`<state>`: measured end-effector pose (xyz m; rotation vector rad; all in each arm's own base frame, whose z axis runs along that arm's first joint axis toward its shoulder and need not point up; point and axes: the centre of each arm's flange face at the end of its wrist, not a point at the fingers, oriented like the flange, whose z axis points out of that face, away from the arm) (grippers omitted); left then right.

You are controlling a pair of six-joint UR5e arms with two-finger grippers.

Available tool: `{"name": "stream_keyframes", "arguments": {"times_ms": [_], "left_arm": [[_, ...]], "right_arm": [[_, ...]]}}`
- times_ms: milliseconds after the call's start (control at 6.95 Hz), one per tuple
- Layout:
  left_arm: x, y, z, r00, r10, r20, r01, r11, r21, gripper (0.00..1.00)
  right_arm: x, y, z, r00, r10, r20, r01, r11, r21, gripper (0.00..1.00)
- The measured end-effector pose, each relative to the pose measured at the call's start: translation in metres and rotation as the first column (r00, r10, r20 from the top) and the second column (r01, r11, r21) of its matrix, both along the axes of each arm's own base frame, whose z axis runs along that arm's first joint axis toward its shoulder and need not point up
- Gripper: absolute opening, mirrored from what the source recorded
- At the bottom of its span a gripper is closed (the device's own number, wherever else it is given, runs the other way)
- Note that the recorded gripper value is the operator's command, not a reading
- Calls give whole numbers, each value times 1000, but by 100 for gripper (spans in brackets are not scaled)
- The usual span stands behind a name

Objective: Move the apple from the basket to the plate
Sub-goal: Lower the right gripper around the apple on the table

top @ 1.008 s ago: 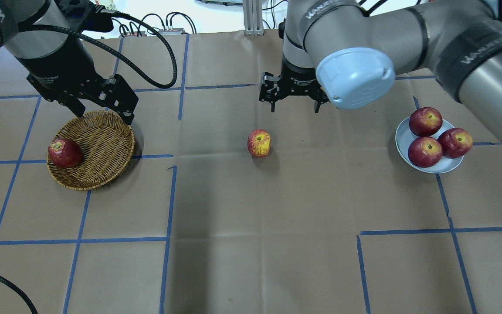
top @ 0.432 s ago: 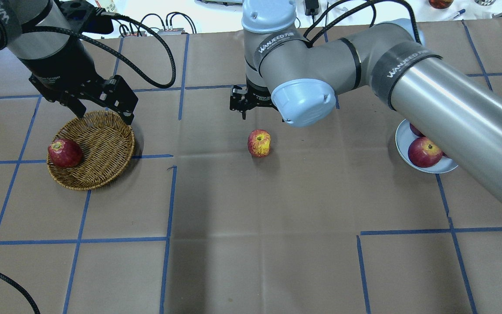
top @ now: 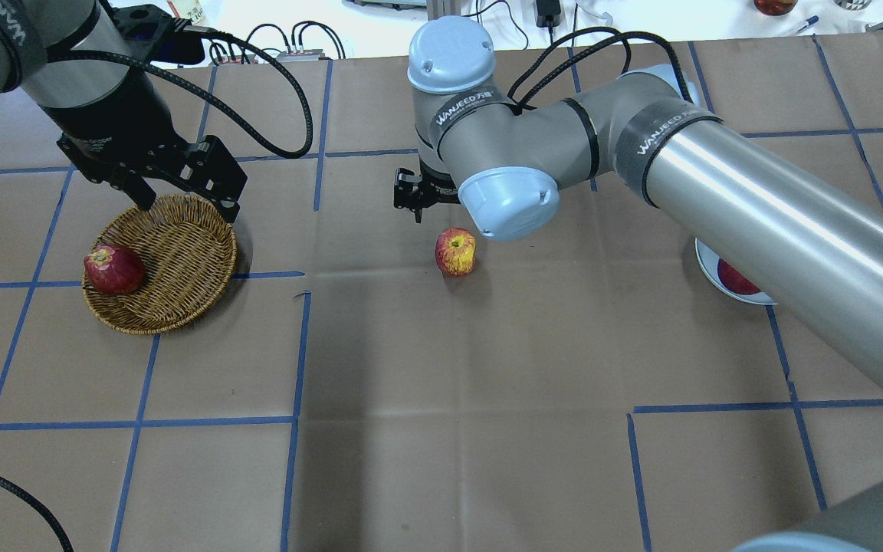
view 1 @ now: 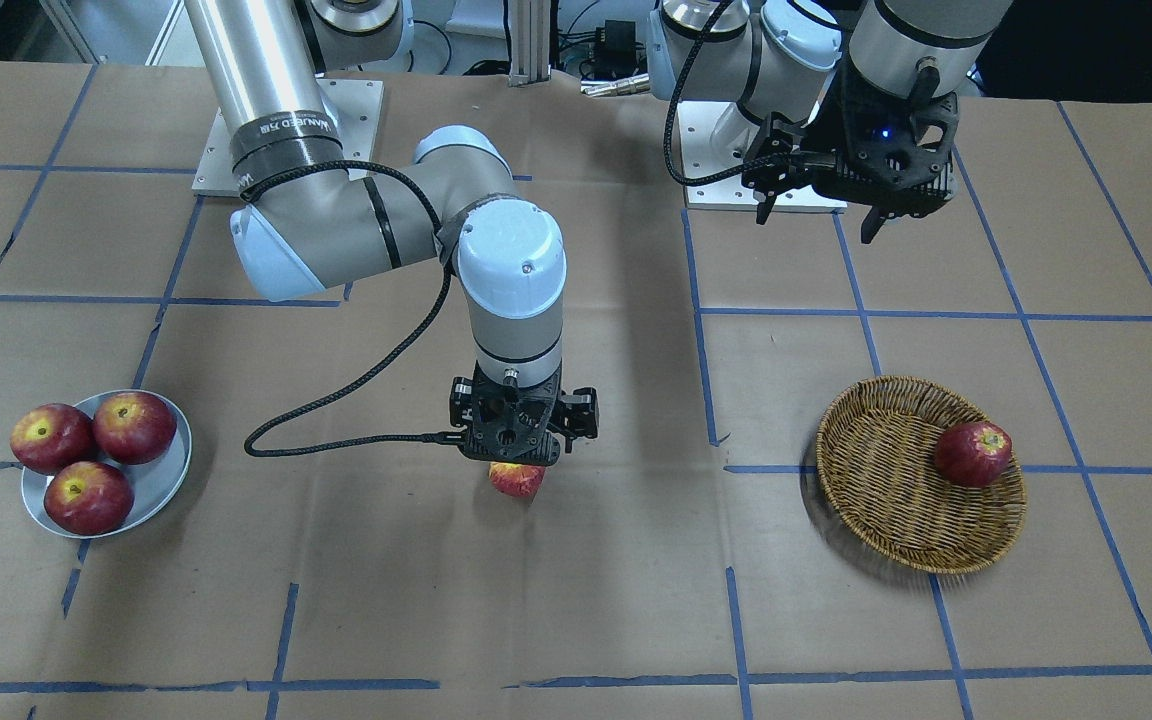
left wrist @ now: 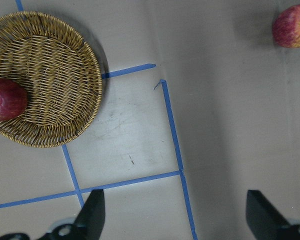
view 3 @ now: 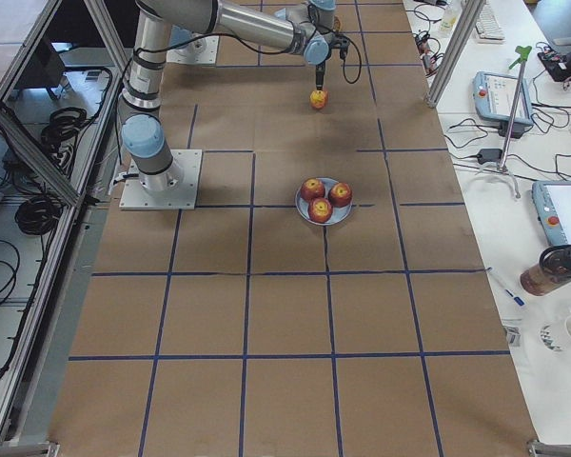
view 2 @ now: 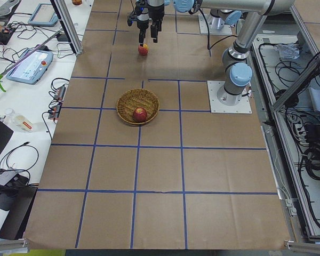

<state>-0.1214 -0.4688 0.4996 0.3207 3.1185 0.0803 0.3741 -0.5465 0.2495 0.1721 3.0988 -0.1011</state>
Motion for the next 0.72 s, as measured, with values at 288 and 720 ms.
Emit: {"name": "stream_keyframes", "arguments": {"times_ms": [288, 720], "left_arm": [[0, -2, -4, 1000, 4, -1, -4, 1000, 6, 99], [0, -2, -5, 1000, 2, -1, -2, 1000, 7, 99]], "right_arm": [[-3, 4, -32, 1000, 1, 3, -1, 1000, -8, 100], [-7, -3, -61, 999, 5, -32, -5, 1000, -24, 99]]}}
